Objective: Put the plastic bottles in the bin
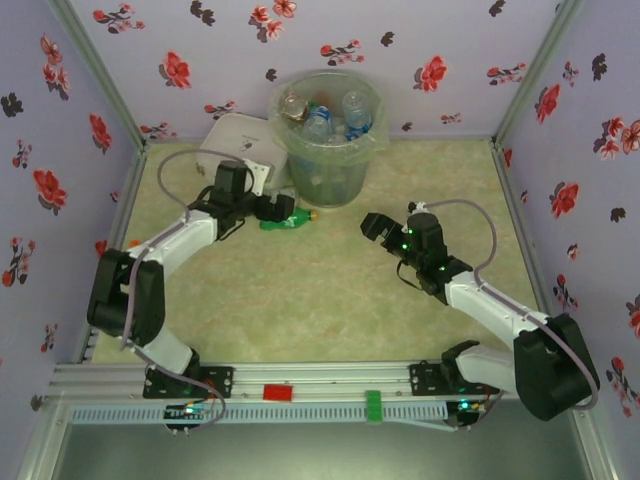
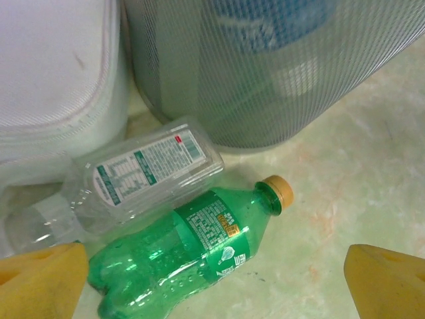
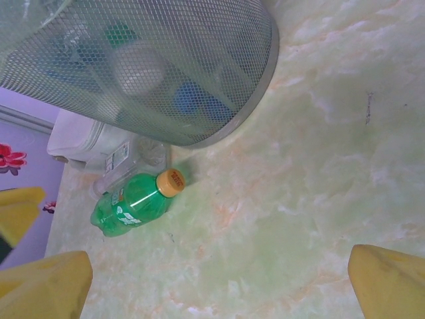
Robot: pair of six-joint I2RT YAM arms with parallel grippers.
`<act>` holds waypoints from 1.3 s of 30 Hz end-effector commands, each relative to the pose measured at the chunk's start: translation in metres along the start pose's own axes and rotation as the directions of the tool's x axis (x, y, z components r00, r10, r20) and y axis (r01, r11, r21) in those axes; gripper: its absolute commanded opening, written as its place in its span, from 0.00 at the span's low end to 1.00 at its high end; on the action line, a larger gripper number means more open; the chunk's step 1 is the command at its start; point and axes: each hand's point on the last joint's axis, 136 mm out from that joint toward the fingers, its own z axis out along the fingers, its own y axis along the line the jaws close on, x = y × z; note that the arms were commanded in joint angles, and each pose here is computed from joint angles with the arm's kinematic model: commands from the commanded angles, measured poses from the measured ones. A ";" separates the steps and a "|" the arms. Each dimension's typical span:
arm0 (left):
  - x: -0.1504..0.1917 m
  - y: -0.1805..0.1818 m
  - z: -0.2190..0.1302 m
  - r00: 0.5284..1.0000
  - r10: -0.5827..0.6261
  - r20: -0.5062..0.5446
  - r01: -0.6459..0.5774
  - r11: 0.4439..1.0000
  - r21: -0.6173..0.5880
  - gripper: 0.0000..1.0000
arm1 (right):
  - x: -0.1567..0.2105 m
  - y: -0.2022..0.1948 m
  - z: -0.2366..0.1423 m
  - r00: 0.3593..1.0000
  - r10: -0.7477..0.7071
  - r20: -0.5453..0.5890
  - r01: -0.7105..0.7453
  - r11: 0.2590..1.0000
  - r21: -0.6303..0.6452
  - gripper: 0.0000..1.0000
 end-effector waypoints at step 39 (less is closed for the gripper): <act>0.096 -0.009 0.066 0.944 -0.057 -0.324 0.076 0.996 0.045 0.84 | 0.015 -0.007 0.011 0.999 0.041 -0.027 -0.041 0.999 0.016 1.00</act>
